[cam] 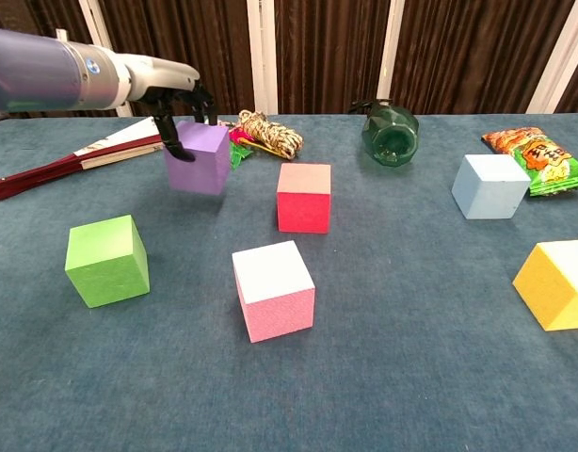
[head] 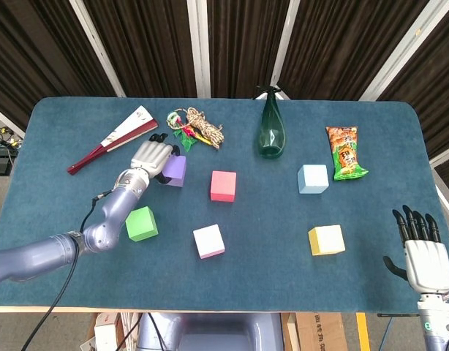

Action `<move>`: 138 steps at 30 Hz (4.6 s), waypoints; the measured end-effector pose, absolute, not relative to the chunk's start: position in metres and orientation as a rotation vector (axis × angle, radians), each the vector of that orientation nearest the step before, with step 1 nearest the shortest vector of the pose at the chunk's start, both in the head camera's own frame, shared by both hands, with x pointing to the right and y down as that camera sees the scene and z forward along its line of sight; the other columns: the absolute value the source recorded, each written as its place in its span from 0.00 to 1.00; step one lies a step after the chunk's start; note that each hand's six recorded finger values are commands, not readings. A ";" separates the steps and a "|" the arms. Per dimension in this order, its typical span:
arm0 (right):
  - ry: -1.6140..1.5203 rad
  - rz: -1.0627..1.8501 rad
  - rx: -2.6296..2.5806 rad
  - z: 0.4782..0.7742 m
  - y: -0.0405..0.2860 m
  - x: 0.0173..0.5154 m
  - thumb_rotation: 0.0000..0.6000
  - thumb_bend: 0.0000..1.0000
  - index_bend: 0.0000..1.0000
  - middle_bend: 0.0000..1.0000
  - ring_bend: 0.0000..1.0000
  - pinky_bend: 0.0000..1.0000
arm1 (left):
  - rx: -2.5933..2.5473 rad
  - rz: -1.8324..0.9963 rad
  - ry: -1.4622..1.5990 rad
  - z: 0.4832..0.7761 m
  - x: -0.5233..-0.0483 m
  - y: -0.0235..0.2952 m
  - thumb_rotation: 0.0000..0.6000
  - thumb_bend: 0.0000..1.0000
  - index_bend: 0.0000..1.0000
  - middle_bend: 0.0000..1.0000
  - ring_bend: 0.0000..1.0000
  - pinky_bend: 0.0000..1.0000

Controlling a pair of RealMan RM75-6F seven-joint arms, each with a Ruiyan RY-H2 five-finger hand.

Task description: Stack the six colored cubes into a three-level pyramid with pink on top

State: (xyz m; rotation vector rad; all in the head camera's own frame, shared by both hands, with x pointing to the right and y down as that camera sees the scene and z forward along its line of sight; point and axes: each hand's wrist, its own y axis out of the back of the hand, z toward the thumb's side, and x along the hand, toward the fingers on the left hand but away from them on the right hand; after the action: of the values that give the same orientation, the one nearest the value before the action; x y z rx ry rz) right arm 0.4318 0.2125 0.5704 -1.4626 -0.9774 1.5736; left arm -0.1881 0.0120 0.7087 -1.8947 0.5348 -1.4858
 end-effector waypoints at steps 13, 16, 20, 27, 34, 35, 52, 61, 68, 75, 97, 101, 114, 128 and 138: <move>-1.002 1.575 -1.465 0.567 0.211 0.437 1.00 0.24 0.09 0.00 0.06 0.04 | -1.954 -1.469 0.662 0.730 -0.172 0.022 1.00 0.40 0.37 0.36 0.00 0.10; -1.007 1.572 -1.465 0.566 0.211 0.438 1.00 0.24 0.09 0.00 0.06 0.04 | -1.944 -1.480 0.659 0.732 -0.169 0.024 1.00 0.40 0.37 0.36 0.00 0.10; -1.010 1.566 -1.467 0.565 0.211 0.438 1.00 0.24 0.09 0.00 0.06 0.04 | -1.943 -1.495 0.675 0.734 -0.166 0.026 1.00 0.40 0.37 0.36 0.00 0.10; -1.020 1.563 -1.469 0.563 0.210 0.440 1.00 0.24 0.09 0.00 0.06 0.04 | -1.958 -1.504 0.685 0.736 -0.158 0.030 1.00 0.39 0.37 0.36 0.00 0.10; -1.031 1.563 -1.466 0.562 0.210 0.441 1.00 0.24 0.09 0.00 0.06 0.04 | -1.992 -1.514 0.694 0.736 -0.153 0.035 1.00 0.39 0.37 0.36 0.00 0.10; -1.031 1.561 -1.467 0.562 0.210 0.441 1.00 0.24 0.09 0.00 0.06 0.04 | -1.989 -1.513 0.693 0.734 -0.153 0.034 1.00 0.39 0.37 0.36 0.00 0.10; -1.037 1.562 -1.470 0.563 0.209 0.441 1.00 0.24 0.09 0.00 0.06 0.04 | -2.012 -1.518 0.700 0.728 -0.148 0.037 1.00 0.39 0.36 0.36 0.00 0.10; -1.043 1.559 -1.469 0.562 0.209 0.441 1.00 0.24 0.09 0.00 0.06 0.04 | -1.999 -1.524 0.672 0.730 -0.146 0.040 1.00 0.38 0.34 0.34 0.00 0.09; -1.046 1.557 -1.469 0.561 0.209 0.442 1.00 0.24 0.09 0.00 0.06 0.04 | -2.003 -1.530 0.655 0.733 -0.143 0.043 1.00 0.34 0.32 0.33 0.00 0.09; -1.050 1.557 -1.467 0.561 0.208 0.442 1.00 0.24 0.09 0.00 0.06 0.04 | -2.006 -1.517 0.657 0.733 -0.139 0.043 1.00 0.31 0.32 0.32 0.00 0.09; -1.059 1.557 -1.467 0.559 0.208 0.444 1.00 0.24 0.09 0.00 0.06 0.04 | -1.997 -1.516 0.632 0.735 -0.134 0.046 1.00 0.26 0.29 0.29 0.00 0.09; -1.061 1.559 -1.466 0.559 0.208 0.444 1.00 0.24 0.09 0.00 0.06 0.04 | -1.997 -1.519 0.622 0.736 -0.133 0.047 1.00 0.26 0.29 0.29 0.00 0.09; -1.063 1.561 -1.463 0.559 0.208 0.445 1.00 0.24 0.09 0.00 0.06 0.04 | -1.985 -1.519 0.625 0.737 -0.131 0.046 1.00 0.26 0.29 0.29 0.00 0.09; -1.069 1.562 -1.462 0.558 0.207 0.446 1.00 0.24 0.09 0.00 0.06 0.04 | -1.988 -1.522 0.622 0.736 -0.125 0.048 1.00 0.23 0.27 0.25 0.00 0.08; -1.070 1.563 -1.457 0.558 0.207 0.447 1.00 0.24 0.09 0.00 0.06 0.04 | -1.986 -1.535 0.617 0.736 -0.126 0.049 1.00 0.18 0.10 0.04 0.00 0.04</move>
State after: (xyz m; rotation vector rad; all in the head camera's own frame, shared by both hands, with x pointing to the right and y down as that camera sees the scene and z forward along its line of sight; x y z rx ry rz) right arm 0.4467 0.2068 0.5581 -1.4572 -1.0703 1.5626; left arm -0.1259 0.0488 0.7361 -1.9859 0.6169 -1.5354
